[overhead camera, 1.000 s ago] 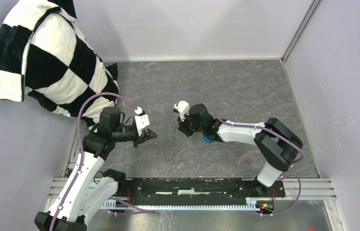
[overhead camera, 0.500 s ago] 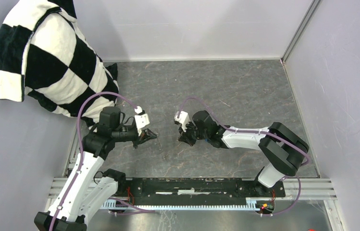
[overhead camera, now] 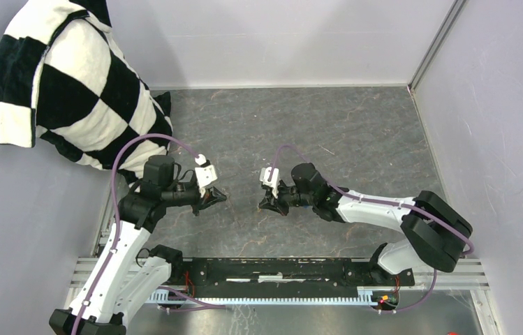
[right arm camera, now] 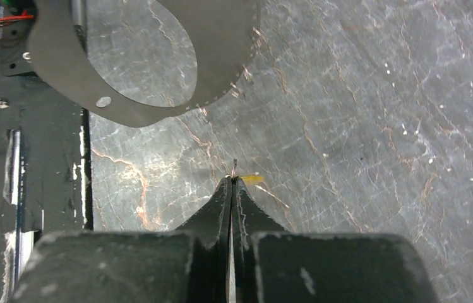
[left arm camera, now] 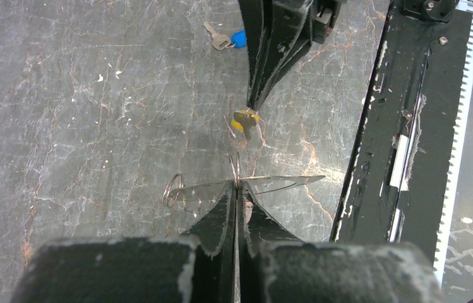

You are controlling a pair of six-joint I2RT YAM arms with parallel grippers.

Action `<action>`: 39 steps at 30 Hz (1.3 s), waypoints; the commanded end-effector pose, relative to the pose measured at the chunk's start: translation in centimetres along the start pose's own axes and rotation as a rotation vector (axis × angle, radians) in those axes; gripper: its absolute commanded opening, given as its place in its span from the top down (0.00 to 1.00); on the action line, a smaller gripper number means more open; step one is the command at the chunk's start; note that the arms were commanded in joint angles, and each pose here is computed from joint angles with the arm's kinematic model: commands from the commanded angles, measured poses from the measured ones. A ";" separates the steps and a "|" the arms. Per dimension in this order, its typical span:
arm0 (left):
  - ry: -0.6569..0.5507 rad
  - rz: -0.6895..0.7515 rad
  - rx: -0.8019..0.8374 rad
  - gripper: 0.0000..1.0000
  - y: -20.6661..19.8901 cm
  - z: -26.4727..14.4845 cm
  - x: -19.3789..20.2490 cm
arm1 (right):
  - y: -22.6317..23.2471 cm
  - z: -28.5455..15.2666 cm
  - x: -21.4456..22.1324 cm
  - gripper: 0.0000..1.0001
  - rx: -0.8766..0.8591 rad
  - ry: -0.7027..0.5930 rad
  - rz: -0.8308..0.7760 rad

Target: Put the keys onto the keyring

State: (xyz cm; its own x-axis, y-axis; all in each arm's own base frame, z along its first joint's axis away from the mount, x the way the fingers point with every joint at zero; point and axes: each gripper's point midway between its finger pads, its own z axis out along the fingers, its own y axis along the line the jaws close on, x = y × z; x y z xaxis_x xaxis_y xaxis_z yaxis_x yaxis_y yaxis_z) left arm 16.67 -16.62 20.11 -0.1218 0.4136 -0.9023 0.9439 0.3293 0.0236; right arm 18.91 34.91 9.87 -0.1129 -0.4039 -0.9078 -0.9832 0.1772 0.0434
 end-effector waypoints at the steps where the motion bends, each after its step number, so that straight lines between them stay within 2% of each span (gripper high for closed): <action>1: -0.031 0.001 -0.003 0.98 0.0 -0.4 -1.5 | 1.5 -0.6 -2.5 1.00 -0.075 -0.089 -0.087; 11: -0.027 -0.004 -0.010 0.98 0.2 -0.2 -1.3 | 2.4 -2.0 -8.1 1.00 -0.128 -0.153 -0.087; 24: -0.060 -0.098 -0.027 0.98 0.2 -0.3 -2.4 | 2.5 -2.5 -16.1 1.00 0.005 -0.201 -0.191; 39: -0.110 -0.144 -0.041 0.98 -0.1 -0.9 -4.1 | 3.6 -0.7 -17.5 1.00 0.085 -0.178 -0.249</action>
State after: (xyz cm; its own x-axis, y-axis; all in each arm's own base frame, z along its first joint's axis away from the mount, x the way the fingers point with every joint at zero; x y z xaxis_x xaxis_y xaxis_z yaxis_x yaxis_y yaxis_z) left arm 16.49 -17.04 21.16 -0.2677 0.3192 -0.9091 0.9024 0.4138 -0.1205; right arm 16.02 41.20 23.34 0.1195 -0.3223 -0.9391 -0.9826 0.0972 -0.1584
